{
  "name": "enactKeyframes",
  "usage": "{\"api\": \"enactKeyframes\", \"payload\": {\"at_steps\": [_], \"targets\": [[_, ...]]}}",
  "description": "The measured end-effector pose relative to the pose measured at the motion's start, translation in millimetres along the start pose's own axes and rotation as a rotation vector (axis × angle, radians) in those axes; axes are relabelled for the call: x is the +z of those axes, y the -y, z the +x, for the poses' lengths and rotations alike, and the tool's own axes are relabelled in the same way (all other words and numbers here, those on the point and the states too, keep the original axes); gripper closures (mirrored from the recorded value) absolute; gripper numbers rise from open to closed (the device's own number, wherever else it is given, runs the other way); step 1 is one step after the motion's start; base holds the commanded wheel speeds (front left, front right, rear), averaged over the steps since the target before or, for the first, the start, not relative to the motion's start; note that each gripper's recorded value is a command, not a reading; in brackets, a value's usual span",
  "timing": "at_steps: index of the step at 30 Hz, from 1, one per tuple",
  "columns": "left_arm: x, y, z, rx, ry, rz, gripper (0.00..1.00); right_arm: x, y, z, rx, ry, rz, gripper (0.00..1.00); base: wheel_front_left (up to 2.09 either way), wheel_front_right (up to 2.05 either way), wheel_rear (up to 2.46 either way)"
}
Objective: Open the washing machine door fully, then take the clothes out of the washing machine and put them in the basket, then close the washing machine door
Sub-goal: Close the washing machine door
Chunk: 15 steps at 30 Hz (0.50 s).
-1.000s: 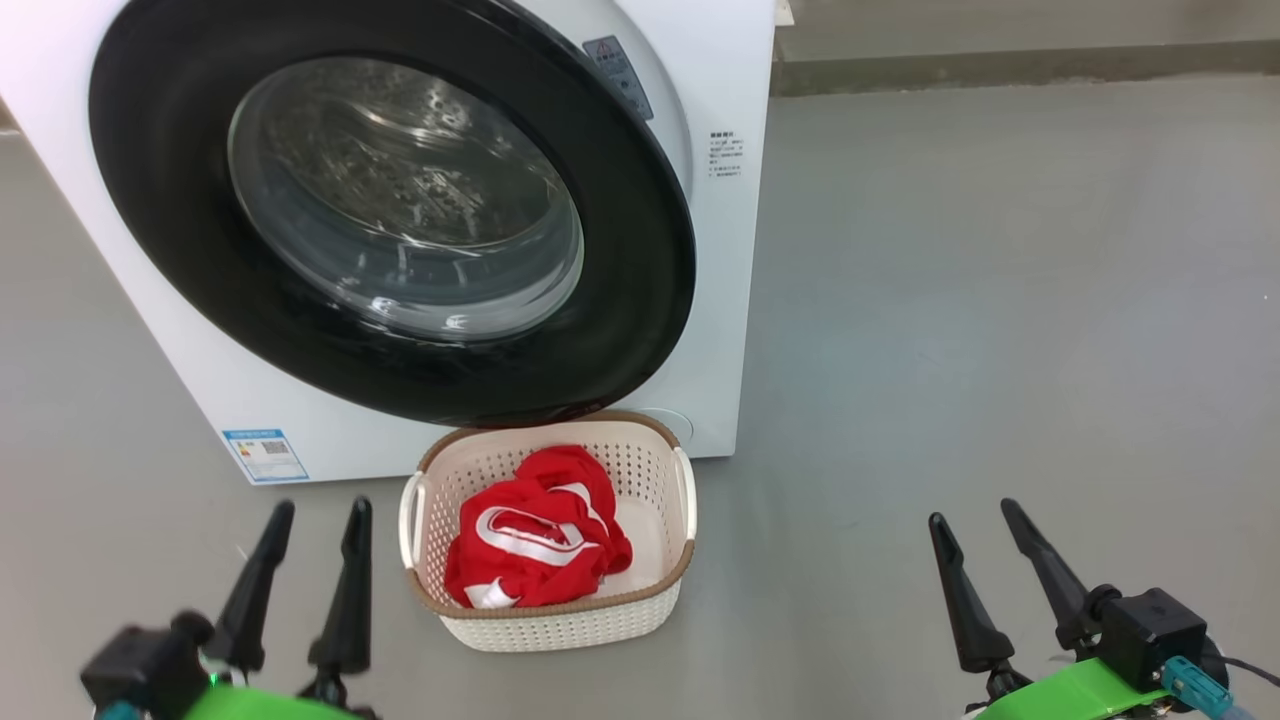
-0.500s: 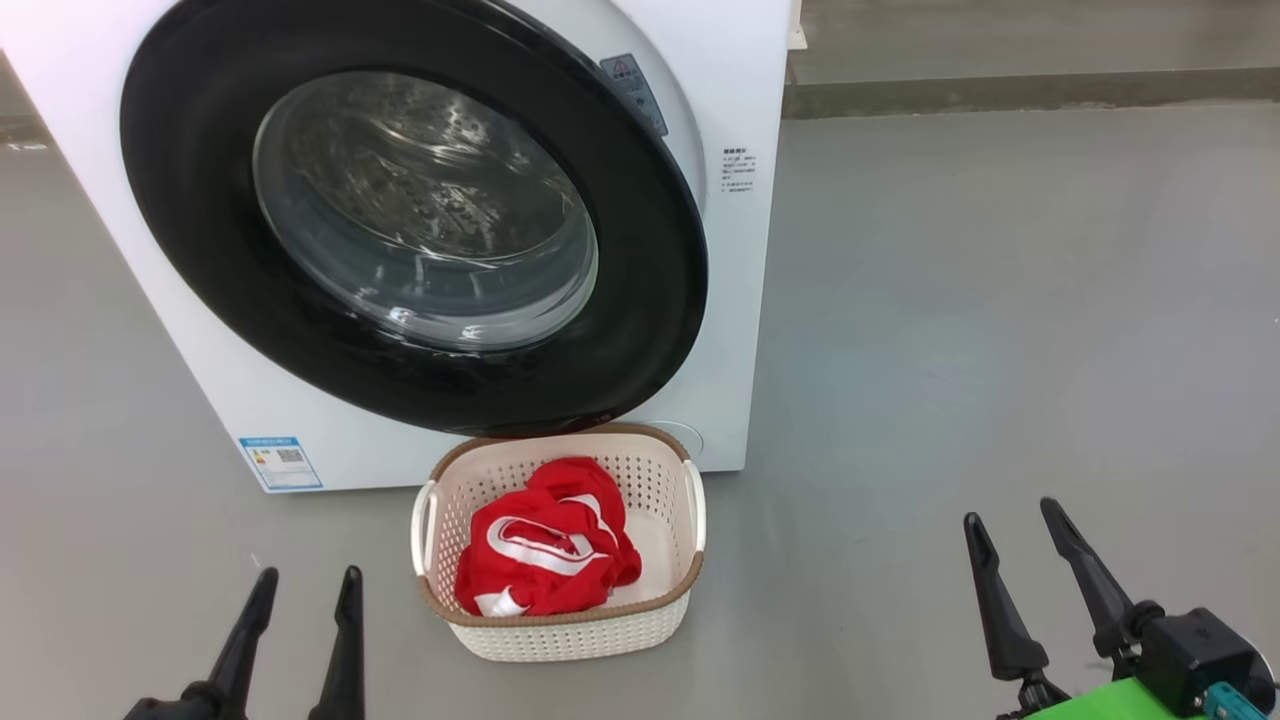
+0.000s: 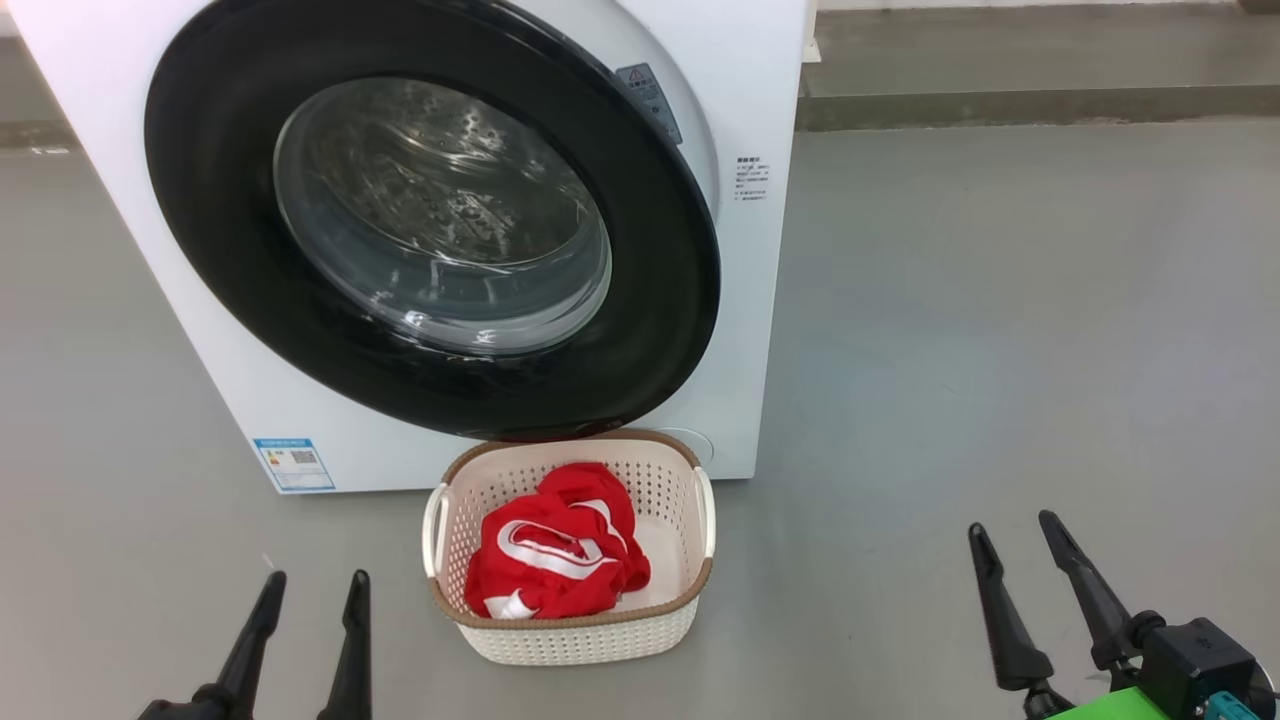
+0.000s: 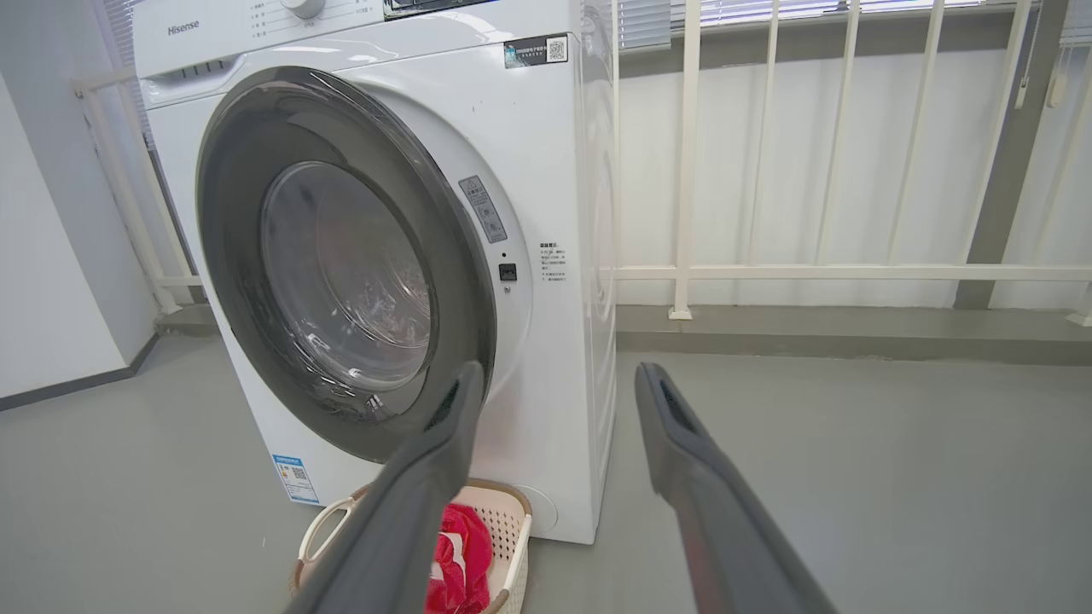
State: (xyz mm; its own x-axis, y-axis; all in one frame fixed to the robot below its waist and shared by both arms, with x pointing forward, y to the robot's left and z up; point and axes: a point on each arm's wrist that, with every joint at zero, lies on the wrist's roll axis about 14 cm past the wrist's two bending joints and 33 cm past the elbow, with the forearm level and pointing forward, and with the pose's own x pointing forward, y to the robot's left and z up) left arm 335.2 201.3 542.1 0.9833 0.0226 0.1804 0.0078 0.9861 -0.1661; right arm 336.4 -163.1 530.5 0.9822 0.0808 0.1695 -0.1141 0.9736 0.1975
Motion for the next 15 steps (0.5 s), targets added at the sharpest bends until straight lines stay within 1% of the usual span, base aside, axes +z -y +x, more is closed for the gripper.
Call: {"api": "enactKeyframes", "payload": {"at_steps": [1,8,12,15], "targets": [[0.2,-0.4,-0.3,0.002,0.001,0.002,0.00,-1.4,0.4,-0.2,-0.002,-0.004,0.006,1.00,0.00,0.00,0.00],[-1.6,0.8,0.3,-0.001,-0.002,-0.008,0.00,-17.5,4.7,1.5,-0.017,-0.054,0.019,1.00,0.00,0.00,0.00],[-3.8,0.8,1.5,0.001,-0.008,-0.009,0.00,-18.8,0.3,19.2,0.000,-0.053,0.021,1.00,0.00,0.00,0.00],[-5.3,2.8,3.2,0.000,-0.011,-0.015,0.00,-15.2,-9.2,38.6,0.032,-0.039,0.022,1.00,0.00,0.00,0.00]]}}
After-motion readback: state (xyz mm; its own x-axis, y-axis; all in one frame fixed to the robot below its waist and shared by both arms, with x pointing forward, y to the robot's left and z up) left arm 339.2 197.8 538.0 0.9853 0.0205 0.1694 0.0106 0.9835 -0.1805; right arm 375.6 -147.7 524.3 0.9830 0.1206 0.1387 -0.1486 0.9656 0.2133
